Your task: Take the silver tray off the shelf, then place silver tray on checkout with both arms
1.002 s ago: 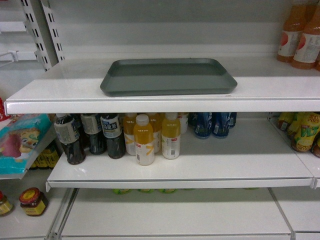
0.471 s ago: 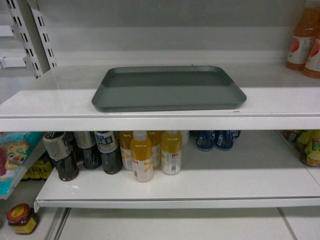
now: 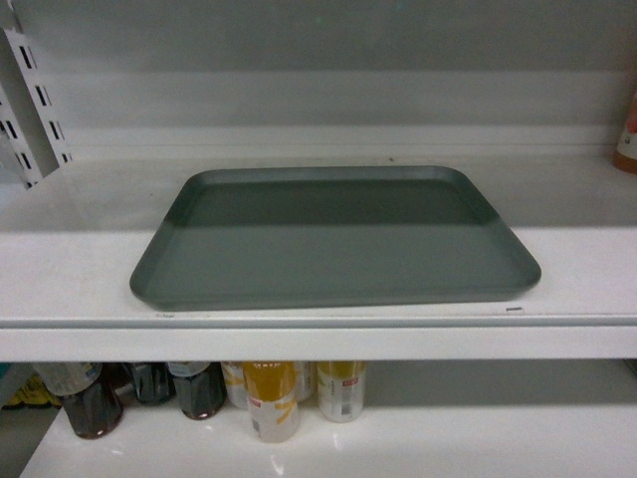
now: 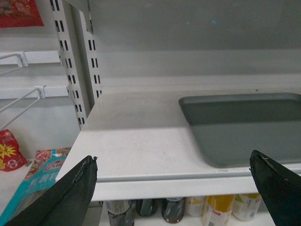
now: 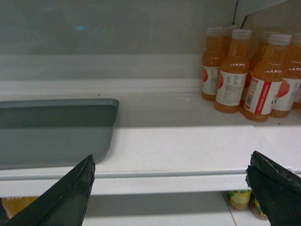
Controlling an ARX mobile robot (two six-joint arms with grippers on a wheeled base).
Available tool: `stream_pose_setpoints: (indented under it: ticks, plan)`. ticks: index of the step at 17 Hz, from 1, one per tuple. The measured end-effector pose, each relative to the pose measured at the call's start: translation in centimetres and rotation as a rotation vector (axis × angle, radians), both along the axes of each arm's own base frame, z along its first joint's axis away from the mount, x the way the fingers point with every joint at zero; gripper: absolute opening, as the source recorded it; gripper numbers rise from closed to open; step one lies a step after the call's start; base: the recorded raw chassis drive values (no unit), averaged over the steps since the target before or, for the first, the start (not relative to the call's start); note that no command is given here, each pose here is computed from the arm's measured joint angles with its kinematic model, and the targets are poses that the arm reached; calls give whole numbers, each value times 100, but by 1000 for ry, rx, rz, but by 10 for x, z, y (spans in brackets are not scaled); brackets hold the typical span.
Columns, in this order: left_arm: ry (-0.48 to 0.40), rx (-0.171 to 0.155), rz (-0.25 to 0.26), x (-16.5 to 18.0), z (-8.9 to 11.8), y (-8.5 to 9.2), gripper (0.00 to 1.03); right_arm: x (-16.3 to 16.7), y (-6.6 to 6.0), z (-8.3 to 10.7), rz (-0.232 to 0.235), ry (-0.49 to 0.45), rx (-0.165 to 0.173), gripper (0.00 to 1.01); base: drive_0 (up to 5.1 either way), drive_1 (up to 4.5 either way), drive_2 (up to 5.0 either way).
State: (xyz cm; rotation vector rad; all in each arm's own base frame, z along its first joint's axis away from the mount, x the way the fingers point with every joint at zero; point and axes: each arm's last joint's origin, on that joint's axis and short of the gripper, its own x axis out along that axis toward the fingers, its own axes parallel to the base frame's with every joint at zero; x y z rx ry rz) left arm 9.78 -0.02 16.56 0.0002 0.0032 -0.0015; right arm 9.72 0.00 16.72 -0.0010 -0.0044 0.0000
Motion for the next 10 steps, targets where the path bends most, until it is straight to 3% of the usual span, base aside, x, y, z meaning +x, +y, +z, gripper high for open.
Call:
stream_pose_setpoints:
  ticks: [1, 10]
  plan:
    - [2, 0, 0, 0, 0, 0, 98, 0, 0, 0, 0, -2, 0, 98, 1, 351, -349]
    - [2, 0, 0, 0, 0, 0, 98, 0, 0, 0, 0, -1, 0, 98, 0, 0, 0]
